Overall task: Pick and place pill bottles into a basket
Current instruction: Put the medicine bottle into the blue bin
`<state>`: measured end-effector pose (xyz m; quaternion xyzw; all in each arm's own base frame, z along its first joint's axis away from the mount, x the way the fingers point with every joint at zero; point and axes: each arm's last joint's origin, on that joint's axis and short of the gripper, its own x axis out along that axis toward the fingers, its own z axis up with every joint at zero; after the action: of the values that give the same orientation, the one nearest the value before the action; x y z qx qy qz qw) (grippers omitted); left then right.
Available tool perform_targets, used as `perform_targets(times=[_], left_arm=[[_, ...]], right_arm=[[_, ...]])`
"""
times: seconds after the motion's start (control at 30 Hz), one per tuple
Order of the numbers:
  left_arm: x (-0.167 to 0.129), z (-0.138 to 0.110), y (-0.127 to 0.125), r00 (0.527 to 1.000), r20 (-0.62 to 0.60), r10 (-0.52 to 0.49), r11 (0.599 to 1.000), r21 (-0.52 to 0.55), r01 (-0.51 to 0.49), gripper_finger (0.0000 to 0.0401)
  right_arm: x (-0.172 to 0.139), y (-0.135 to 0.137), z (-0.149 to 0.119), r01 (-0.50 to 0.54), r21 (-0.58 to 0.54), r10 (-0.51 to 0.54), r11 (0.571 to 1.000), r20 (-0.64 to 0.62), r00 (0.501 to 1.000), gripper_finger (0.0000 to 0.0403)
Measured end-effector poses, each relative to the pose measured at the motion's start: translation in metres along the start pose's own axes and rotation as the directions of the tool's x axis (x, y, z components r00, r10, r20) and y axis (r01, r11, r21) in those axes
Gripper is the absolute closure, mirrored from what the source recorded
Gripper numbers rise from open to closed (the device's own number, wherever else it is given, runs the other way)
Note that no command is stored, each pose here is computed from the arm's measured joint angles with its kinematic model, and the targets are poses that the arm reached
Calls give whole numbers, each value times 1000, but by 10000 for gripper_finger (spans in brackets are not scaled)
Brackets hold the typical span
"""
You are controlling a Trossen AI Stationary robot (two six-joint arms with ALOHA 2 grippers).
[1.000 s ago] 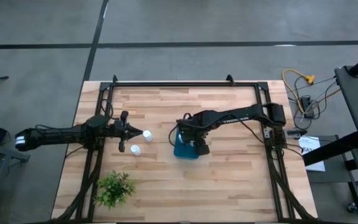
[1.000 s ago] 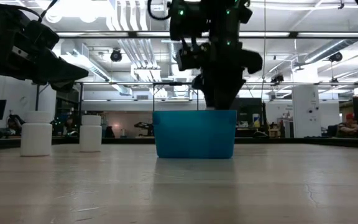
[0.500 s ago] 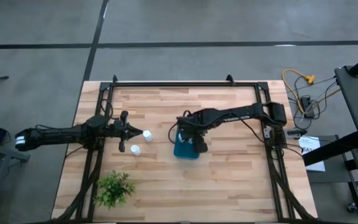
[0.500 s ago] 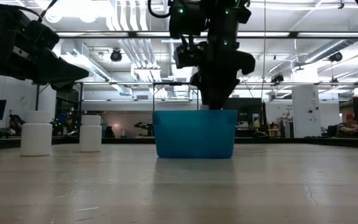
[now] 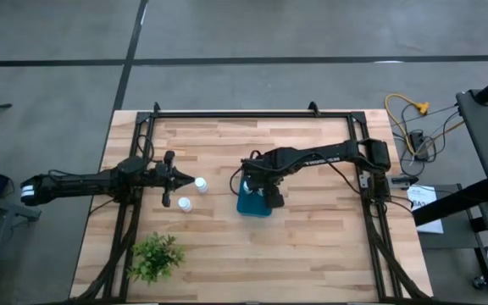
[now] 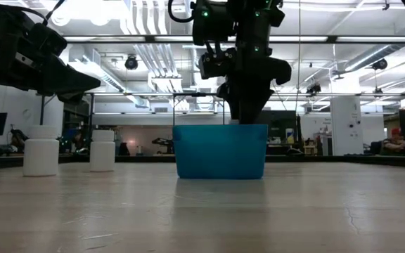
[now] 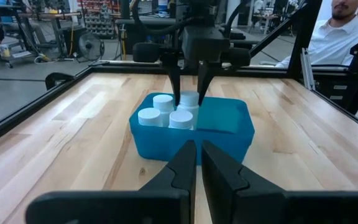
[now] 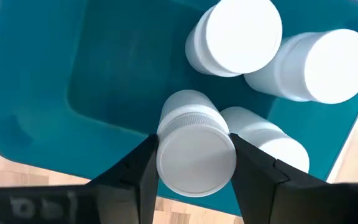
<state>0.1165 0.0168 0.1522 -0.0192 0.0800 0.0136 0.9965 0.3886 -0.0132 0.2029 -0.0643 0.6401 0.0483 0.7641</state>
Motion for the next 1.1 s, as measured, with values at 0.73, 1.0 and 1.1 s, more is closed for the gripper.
perform_targets(times=[0.73,1.0,1.1], left_arm=[[0,0,0,1000,0,0,1000,0,0,393],[0,0,0,1000,0,0,1000,0,0,393],[0,0,0,1000,0,0,1000,0,0,393]], right_arm=[[2,0,-1,-1,-3,1,1000,-9,1000,216],[-14,0,2,1,-14,-1,1000,-15,1000,214],[-24,-1,6,5,-11,-5,1000,0,1000,215]])
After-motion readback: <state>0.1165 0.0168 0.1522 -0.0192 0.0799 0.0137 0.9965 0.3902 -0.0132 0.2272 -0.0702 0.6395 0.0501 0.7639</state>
